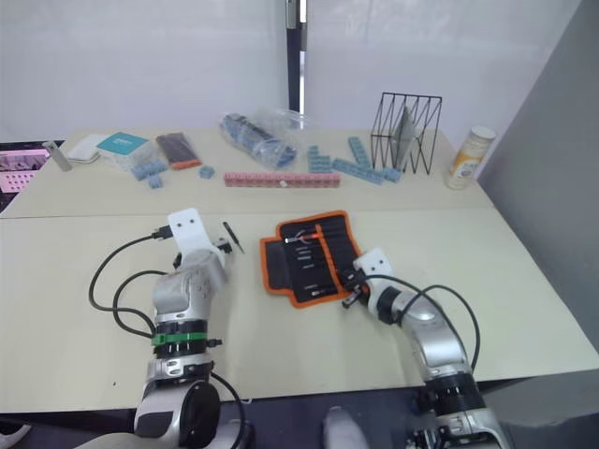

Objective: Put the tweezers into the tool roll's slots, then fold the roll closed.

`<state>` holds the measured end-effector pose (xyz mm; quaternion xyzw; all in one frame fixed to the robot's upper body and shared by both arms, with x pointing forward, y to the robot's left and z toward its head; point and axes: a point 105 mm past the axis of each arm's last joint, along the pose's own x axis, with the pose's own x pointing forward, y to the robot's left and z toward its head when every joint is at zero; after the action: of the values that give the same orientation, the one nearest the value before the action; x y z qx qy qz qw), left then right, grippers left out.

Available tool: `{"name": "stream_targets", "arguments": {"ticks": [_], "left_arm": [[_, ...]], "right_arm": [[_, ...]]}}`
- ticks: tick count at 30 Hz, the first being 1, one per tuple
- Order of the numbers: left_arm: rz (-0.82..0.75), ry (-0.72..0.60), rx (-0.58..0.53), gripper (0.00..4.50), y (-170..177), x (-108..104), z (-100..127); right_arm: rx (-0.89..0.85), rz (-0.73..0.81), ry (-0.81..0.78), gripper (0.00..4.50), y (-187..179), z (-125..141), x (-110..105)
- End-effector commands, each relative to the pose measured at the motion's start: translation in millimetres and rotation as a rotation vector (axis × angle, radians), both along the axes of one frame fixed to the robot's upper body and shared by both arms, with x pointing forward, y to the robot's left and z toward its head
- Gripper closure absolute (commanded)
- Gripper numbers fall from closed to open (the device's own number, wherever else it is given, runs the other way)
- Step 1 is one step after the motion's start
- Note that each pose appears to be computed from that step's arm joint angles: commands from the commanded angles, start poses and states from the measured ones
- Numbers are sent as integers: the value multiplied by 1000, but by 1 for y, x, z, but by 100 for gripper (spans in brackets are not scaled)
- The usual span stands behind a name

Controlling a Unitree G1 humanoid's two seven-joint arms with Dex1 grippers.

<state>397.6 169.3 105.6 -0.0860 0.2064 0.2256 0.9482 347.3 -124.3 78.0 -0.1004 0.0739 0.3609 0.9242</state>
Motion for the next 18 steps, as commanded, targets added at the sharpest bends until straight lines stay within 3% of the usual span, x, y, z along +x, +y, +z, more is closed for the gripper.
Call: {"name": "stream_targets", "arguments": {"ticks": [1, 13, 18], "left_arm": [[8, 52, 24, 59, -4, 3, -7], [102, 136, 29, 448, 15, -4, -19], [146, 81, 39, 448, 36, -5, -8]], "right_arm": [[-27, 20, 66, 450, 5, -19, -8], [-25, 20, 66, 450, 5, -19, -8], [-26, 21, 67, 450, 6, -19, -9]]}}
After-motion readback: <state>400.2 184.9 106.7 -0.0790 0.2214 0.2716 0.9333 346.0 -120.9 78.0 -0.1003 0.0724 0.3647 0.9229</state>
